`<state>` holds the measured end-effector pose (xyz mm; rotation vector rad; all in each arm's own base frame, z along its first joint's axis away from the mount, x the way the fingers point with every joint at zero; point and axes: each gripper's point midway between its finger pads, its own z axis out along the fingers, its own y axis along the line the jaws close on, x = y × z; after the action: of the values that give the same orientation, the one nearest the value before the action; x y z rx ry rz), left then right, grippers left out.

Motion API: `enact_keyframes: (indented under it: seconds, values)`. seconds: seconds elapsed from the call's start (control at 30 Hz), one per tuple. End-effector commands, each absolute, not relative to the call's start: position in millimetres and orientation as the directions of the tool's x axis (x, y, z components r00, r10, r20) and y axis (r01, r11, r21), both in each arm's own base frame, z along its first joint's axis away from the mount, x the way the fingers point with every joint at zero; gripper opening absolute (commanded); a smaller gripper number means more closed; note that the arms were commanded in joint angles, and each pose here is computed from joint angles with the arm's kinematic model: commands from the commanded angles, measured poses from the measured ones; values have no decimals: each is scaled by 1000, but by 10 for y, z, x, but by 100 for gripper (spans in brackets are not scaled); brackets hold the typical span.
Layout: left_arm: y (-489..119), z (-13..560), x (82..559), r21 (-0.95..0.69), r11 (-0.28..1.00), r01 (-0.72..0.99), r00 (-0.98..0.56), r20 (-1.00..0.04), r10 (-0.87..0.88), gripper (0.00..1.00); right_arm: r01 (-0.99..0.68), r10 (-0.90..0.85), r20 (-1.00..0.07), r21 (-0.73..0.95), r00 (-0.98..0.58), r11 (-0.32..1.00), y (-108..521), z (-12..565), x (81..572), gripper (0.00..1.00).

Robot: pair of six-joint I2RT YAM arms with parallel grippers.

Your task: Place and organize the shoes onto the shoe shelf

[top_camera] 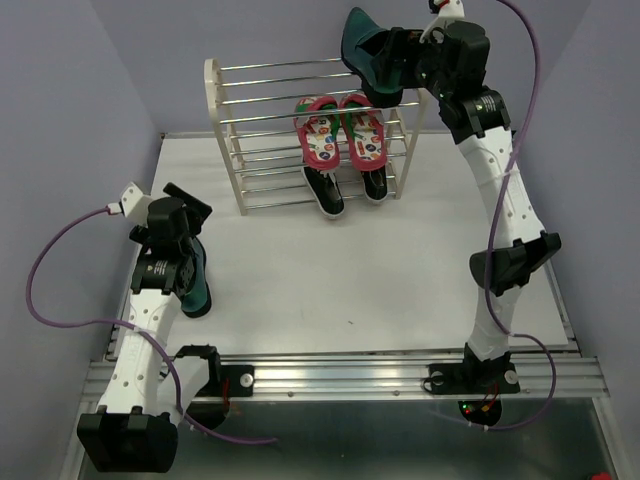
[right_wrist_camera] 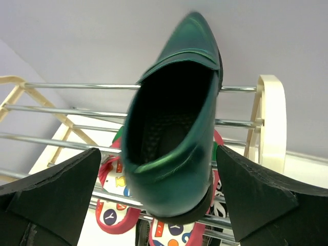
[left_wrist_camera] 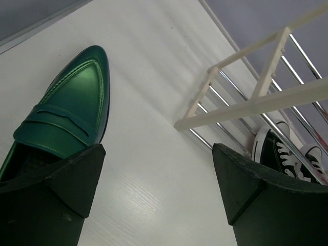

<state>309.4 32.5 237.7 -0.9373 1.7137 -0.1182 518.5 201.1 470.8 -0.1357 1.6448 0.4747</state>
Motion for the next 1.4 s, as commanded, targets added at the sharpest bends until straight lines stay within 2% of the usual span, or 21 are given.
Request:
enact_keyframes:
  seconds: [0.0,0.07,0.17,0.37,0.5,0.67,0.9,1.1,1.2,1.33,1.37]
  values:
    - [479,2229,2873,-505,585,-635,-16,-748,-664,99,-484,204,-978,159,41,860,2061,5429,4801,100]
    - [561,2072,2760,-486,522,-700,4,-734,-679,99,-551,184,-982,136,33,823,2176,5380,4726,100]
    - [584,1796,2639,-444,495,-747,-25,-726,-688,99,-582,170,-985,122,29,804,2209,5362,4638,100]
    - [494,1471,2685,-428,512,-745,-86,-699,-710,99,-617,134,-991,88,28,782,2213,5328,4452,100]
    - [504,1351,2616,-369,506,-780,-134,-691,-710,99,-620,88,-996,75,-10,781,2179,5095,4340,100]
    - [561,1188,2577,-350,481,-803,-118,-699,-705,99,-602,62,-996,92,-71,794,2116,4780,4254,100]
    - [336,1109,2930,-406,625,-667,-204,-707,-677,98,-640,96,-988,153,-123,753,2164,4563,4039,100]
    - [408,1028,3056,-323,643,-695,-251,-728,-638,95,-781,142,-985,162,-95,603,2298,4658,3464,100]
    - [465,901,3044,-251,639,-727,-294,-728,-620,80,-789,157,-985,147,-65,597,2238,4715,3267,100]
    - [461,760,3039,-210,628,-749,-331,-703,-629,60,-737,188,-981,157,-41,658,2075,4739,3180,100]
    - [439,753,3069,-213,633,-744,-338,-697,-632,44,-718,211,-976,188,-58,670,2036,4720,3158,100]
